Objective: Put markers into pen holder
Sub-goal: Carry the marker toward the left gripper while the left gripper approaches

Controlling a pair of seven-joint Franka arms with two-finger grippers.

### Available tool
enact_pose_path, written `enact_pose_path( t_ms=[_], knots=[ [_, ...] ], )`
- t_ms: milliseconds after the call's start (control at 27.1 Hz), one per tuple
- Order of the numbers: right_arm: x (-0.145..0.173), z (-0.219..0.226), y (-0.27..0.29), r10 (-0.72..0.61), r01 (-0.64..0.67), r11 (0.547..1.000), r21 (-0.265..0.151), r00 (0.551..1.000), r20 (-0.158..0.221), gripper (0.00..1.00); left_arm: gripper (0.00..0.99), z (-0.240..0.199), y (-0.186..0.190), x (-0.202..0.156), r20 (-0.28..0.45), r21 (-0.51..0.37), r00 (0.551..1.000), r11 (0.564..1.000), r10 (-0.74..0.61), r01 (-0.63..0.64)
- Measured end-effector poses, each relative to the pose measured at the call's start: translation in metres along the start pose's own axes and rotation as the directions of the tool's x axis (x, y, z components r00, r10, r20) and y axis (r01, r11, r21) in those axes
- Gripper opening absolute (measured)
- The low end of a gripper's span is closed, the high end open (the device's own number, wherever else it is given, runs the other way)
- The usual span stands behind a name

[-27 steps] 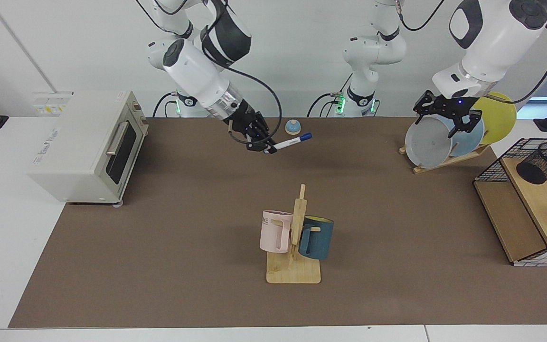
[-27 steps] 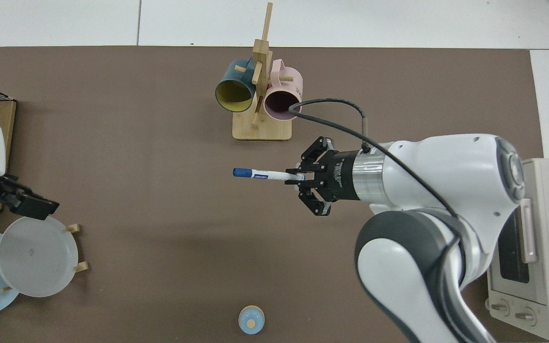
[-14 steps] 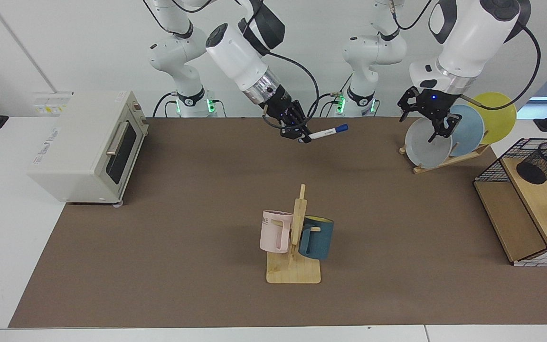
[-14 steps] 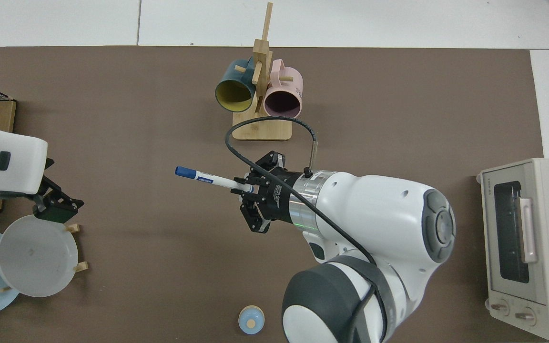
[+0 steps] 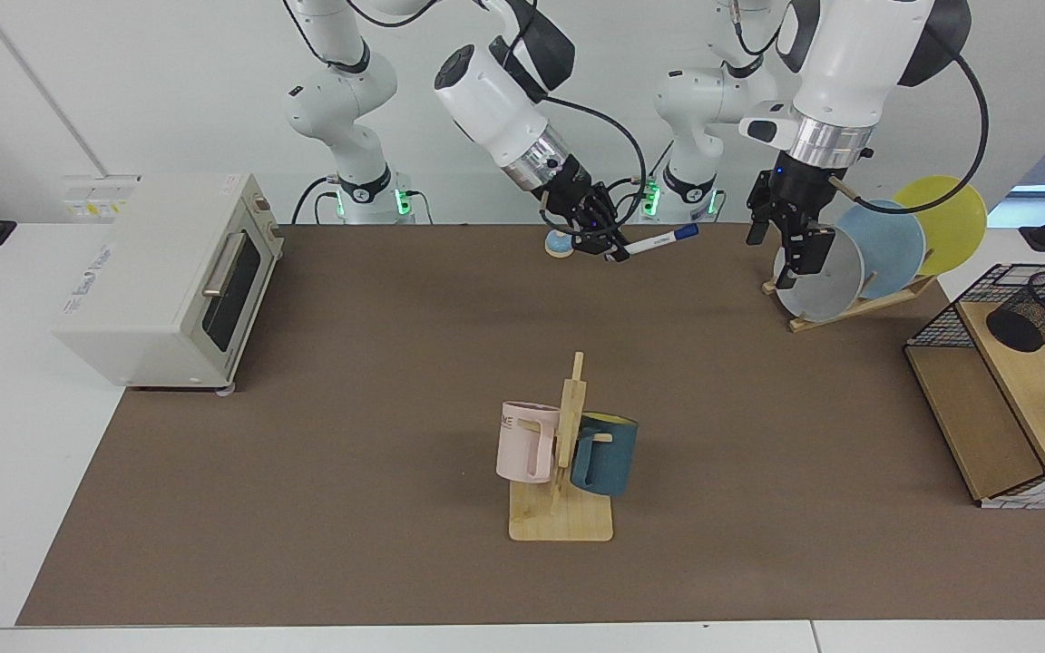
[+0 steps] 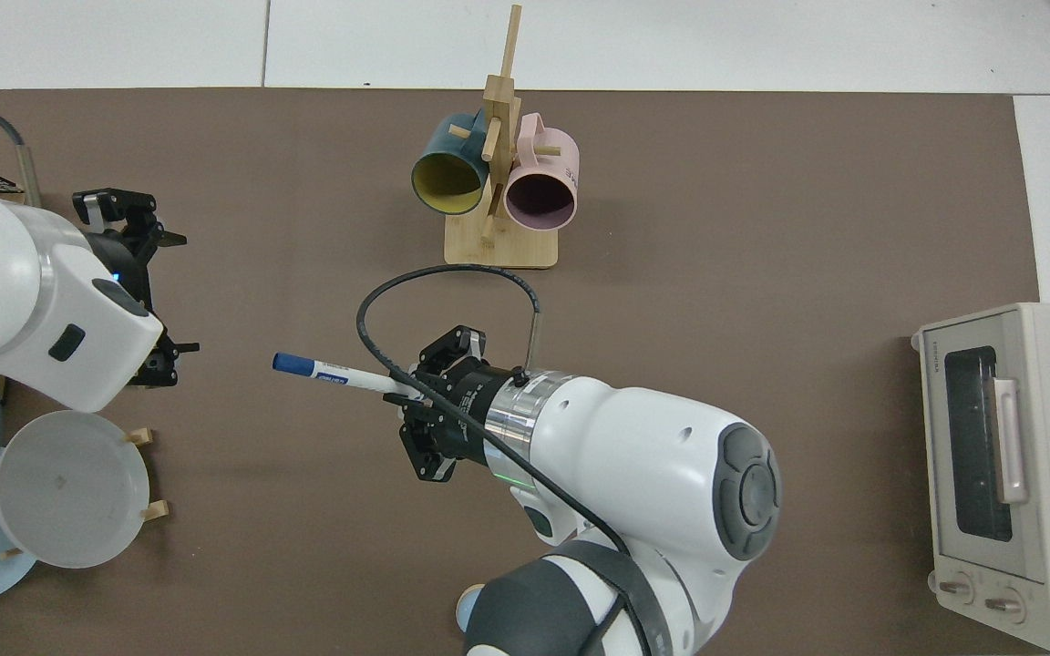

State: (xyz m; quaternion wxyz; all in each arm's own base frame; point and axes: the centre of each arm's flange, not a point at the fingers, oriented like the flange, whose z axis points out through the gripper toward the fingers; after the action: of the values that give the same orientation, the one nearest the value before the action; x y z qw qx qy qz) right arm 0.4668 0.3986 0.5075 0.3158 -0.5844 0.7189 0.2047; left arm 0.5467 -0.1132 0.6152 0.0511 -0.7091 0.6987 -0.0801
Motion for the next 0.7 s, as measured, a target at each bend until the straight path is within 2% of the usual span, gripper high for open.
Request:
enact_pose_path(
  t_ms=[111,259,480,702],
  knots=[
    [0.005,0.01,0.011,-0.149,0.147,0.988,-0.05,0.989,-0.019,0.17,0.991,-0.001,-0.005,0.002,0.006,0.037,0.992,0.991,0.126,-0.126],
    [0.015,0.018,0.017,-0.327,0.321,0.939,-0.126,0.945,-0.023,0.17,0.991,0.0,-0.003,0.018,0.018,0.043,0.969,0.968,0.248,-0.248],
    [0.017,0.018,0.016,-0.382,0.376,0.917,-0.135,0.924,-0.018,0.17,0.991,0.009,0.009,0.033,0.015,-0.027,0.953,0.953,0.304,-0.303],
    [0.016,0.017,0.015,-0.365,0.359,0.924,-0.132,0.931,-0.017,0.17,0.991,0.025,0.021,0.029,0.02,-0.13,0.968,0.96,0.251,-0.246]
  ],
)
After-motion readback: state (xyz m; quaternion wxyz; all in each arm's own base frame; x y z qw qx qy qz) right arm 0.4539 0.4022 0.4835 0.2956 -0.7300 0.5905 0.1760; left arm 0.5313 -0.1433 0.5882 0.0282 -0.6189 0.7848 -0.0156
